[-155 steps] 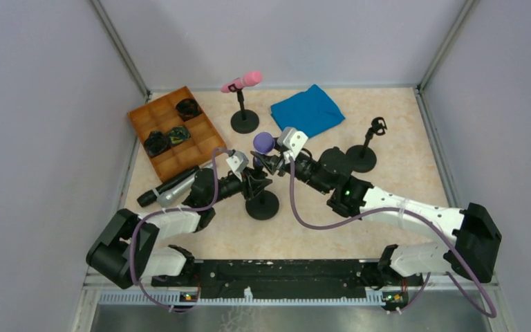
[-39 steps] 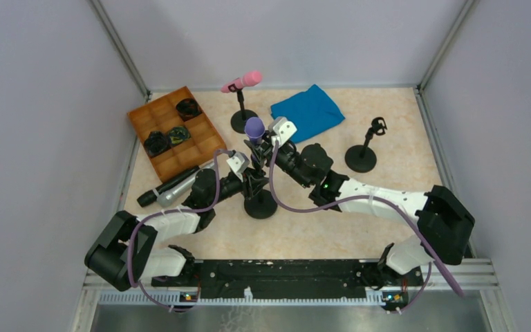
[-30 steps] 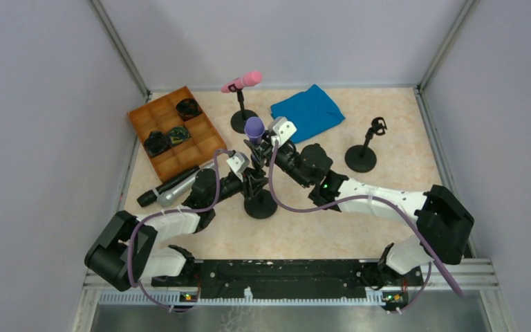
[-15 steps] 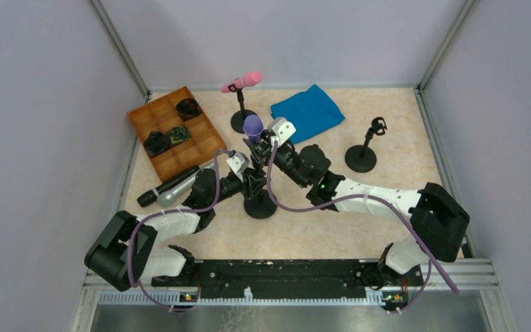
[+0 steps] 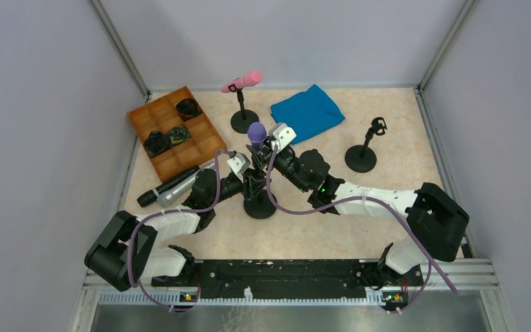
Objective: Attach the microphones to the stand
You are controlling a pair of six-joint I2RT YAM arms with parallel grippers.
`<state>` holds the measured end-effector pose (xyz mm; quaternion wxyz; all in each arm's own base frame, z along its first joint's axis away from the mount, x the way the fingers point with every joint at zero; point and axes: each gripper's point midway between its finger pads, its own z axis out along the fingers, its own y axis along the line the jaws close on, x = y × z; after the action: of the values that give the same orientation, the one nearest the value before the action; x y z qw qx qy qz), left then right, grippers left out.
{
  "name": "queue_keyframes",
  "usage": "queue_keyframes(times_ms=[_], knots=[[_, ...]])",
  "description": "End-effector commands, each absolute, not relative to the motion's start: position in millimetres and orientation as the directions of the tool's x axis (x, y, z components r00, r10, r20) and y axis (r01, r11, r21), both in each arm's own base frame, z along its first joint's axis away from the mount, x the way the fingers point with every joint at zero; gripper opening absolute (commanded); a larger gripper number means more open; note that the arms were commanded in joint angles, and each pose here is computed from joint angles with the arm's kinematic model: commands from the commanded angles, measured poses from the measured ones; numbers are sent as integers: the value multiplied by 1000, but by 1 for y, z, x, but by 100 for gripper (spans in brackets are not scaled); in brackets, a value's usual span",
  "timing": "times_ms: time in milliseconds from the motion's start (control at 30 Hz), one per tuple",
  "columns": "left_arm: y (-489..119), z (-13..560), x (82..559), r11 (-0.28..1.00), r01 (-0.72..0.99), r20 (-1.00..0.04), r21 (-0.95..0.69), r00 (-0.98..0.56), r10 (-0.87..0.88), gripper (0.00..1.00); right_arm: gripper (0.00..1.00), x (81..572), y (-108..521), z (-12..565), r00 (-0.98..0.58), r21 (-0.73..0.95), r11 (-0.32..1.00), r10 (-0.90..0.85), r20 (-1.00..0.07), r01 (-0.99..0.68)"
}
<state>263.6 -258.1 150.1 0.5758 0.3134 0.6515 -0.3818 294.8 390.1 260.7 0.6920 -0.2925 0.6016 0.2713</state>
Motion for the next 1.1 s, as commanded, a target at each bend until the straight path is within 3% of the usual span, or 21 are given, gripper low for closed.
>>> queue_keyframes(times_ms=[0, 1067], knots=[[-266, 199, 279, 519, 855, -995, 0, 50, -81, 0, 0, 212, 308, -3, -316, -121, 515, -677, -665, -849], [-264, 197, 279, 524, 852, -996, -4, 44, -78, 0, 0, 207, 306, -15, -329, -103, 505, -689, -646, -857]])
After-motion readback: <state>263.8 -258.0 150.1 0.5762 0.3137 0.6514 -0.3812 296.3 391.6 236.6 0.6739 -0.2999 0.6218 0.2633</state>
